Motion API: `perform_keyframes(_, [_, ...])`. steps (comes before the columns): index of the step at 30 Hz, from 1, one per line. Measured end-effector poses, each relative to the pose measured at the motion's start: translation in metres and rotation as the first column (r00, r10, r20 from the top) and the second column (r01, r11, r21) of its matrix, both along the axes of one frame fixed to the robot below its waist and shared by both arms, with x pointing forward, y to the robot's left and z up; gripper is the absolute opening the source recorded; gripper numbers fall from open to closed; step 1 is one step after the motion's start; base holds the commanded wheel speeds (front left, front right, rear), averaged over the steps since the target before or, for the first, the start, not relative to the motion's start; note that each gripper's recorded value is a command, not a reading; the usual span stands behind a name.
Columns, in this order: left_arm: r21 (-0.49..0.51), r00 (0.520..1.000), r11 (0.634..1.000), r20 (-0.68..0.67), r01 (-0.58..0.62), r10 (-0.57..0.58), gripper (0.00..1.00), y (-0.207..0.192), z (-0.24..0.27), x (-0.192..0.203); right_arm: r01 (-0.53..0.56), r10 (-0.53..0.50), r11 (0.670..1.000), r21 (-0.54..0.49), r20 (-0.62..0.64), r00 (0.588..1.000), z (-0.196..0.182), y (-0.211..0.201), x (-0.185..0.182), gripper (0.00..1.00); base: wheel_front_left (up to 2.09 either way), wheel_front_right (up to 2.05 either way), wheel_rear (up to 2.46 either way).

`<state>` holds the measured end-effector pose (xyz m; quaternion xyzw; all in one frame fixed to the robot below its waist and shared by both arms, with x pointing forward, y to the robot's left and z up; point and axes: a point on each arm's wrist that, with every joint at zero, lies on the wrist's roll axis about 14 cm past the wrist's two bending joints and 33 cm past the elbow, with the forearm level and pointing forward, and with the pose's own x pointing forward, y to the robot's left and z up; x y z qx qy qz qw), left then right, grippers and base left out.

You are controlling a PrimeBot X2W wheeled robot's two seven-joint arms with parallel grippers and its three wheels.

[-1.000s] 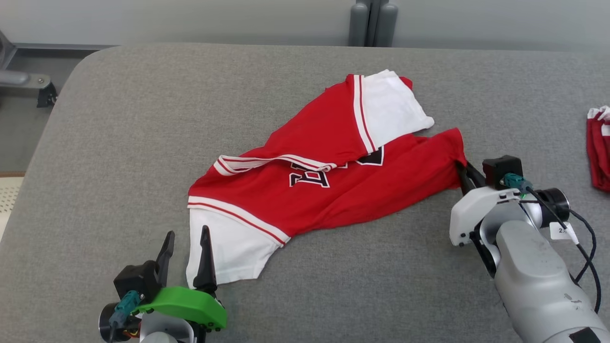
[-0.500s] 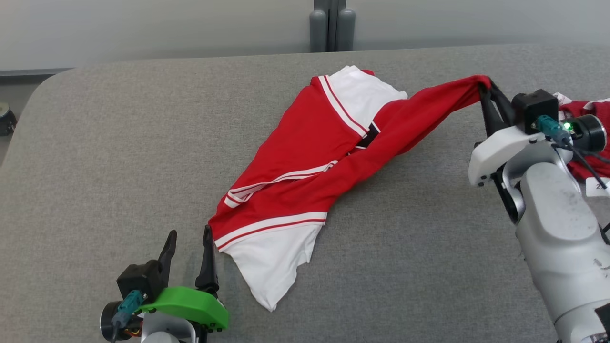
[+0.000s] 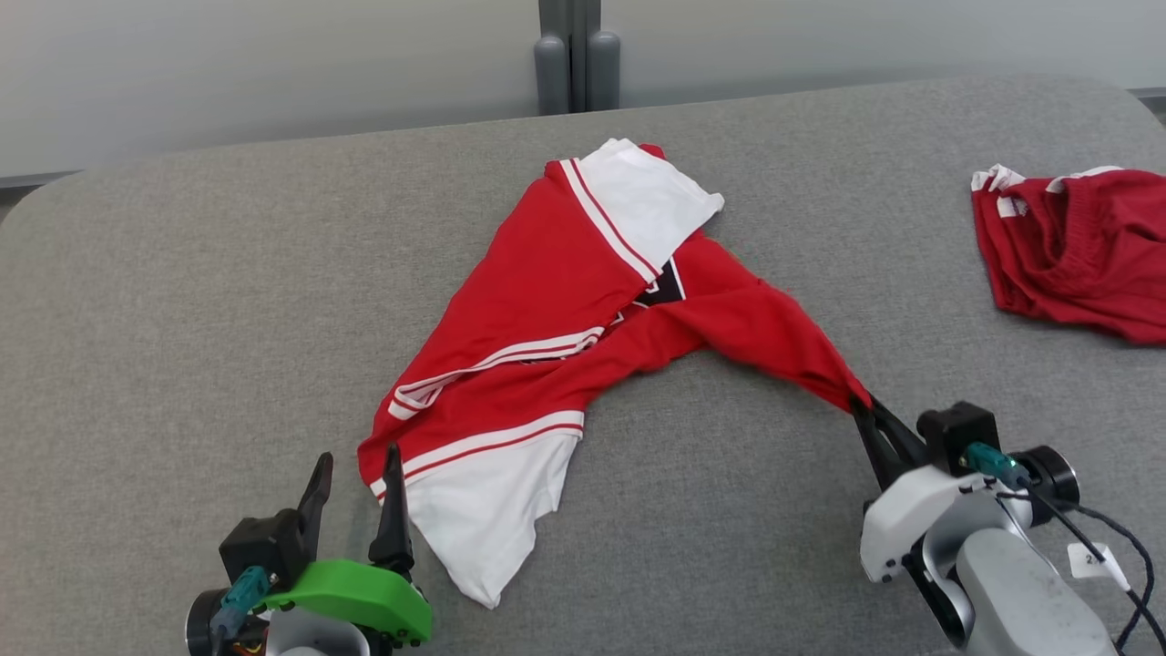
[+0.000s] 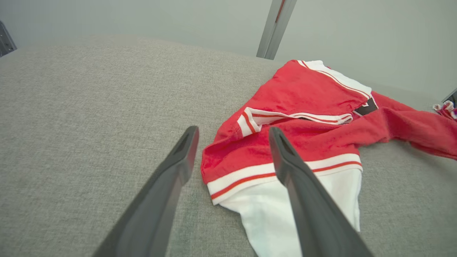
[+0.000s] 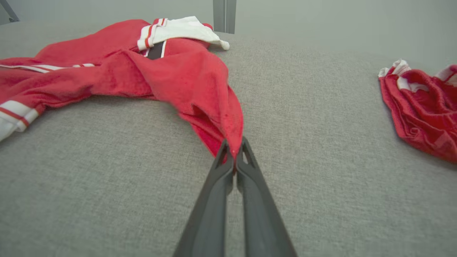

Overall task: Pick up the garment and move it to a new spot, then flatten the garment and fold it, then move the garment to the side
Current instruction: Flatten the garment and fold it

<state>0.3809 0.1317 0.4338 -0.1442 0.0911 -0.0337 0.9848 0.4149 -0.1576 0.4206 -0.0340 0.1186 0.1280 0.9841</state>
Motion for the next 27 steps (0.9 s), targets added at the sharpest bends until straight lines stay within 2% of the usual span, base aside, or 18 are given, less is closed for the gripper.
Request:
perform_keyframes(5, [0.003,1.000,1.000,0.003,0.021,-0.021,1.00,-0.006,0.001,0.003,0.042,-0.042,0.999,-0.010,-0.049,0.998,-0.016,-0.023,-0.023,0.00,0.00,0.00,0.00])
perform_keyframes(11, [0.001,0.999,0.999,-0.006,0.043,-0.043,1.00,-0.013,-0.002,0.006,0.122,-0.124,0.991,-0.050,-0.039,0.991,-0.014,-0.059,-0.024,0.01,0.00,0.00,0.00])
perform_keyframes(13, [0.001,0.999,0.999,-0.012,0.047,-0.047,1.00,-0.014,-0.004,0.006,0.146,-0.147,0.988,-0.048,-0.018,0.989,-0.008,-0.064,-0.020,0.43,0.00,0.00,0.00])
perform_keyframes(14, [0.001,0.999,0.999,-0.014,0.049,-0.049,1.00,-0.015,-0.005,0.007,0.153,-0.154,0.987,-0.051,-0.015,0.988,-0.008,-0.065,-0.019,0.97,0.00,0.00,0.00])
perform_keyframes(15, [0.001,0.999,0.999,-0.015,0.050,-0.050,1.00,-0.015,-0.005,0.007,0.159,-0.160,0.986,-0.054,-0.010,0.987,-0.007,-0.066,-0.019,1.00,0.00,0.00,0.00])
perform_keyframes(22, [-0.003,0.999,0.999,-0.018,0.046,-0.047,1.00,-0.014,-0.006,0.008,0.215,-0.213,0.974,-0.068,0.025,0.977,0.000,-0.080,-0.017,1.00,0.00,0.00,0.00])
perform_keyframes(27, [-0.006,0.999,0.999,-0.003,0.043,-0.043,1.00,-0.014,-0.001,0.009,0.234,-0.228,0.971,-0.053,0.102,0.968,0.022,-0.081,-0.010,1.00,0.00,0.00,0.00])
